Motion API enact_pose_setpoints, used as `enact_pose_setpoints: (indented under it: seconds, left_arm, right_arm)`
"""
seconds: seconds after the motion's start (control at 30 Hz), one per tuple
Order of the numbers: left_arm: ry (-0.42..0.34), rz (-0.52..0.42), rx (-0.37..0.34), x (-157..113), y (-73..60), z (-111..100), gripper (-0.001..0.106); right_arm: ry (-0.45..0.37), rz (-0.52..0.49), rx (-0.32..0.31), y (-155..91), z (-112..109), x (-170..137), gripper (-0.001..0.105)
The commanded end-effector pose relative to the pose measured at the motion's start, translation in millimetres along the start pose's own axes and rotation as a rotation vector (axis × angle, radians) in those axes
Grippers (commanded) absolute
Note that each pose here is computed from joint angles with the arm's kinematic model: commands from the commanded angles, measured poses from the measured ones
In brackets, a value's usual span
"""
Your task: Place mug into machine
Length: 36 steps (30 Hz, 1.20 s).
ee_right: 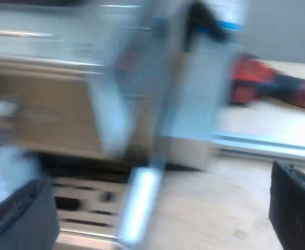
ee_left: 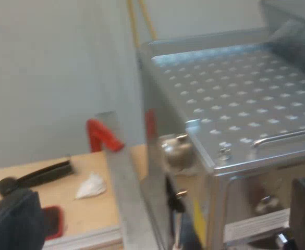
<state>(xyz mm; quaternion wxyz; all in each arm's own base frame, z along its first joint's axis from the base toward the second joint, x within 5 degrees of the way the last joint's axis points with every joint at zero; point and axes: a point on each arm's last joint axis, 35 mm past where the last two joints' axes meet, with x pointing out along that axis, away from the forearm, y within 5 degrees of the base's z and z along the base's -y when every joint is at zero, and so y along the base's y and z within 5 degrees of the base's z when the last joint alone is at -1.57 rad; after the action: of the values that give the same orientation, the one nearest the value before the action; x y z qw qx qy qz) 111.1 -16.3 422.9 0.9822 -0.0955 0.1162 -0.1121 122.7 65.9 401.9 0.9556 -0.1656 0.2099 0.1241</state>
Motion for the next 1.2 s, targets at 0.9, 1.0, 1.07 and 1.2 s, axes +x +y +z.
enact_pose_setpoints:
  seconds: [0.9,1.0,1.07,1.2]
  left_arm:
    - [-0.066,0.031,0.019,-106.2,-8.5,-35.5,0.098]
    - [-0.059,0.032,0.018,-121.6,-8.9,-46.9,0.098]
    - [-0.063,0.031,0.019,-132.0,-9.3,-54.3,0.098]
    - [-0.079,0.028,0.021,-149.0,-9.5,-68.8,0.098]
  right_arm:
    - [-0.084,-0.227,0.03,-23.6,-87.1,-76.3,0.08]
    - [-0.129,-0.242,0.033,-18.7,-94.6,-86.4,0.08]
    - [-0.165,-0.256,0.03,-15.0,-100.4,-94.3,0.08]
    - [-0.211,-0.267,0.06,-9.9,-108.3,-105.2,0.08]
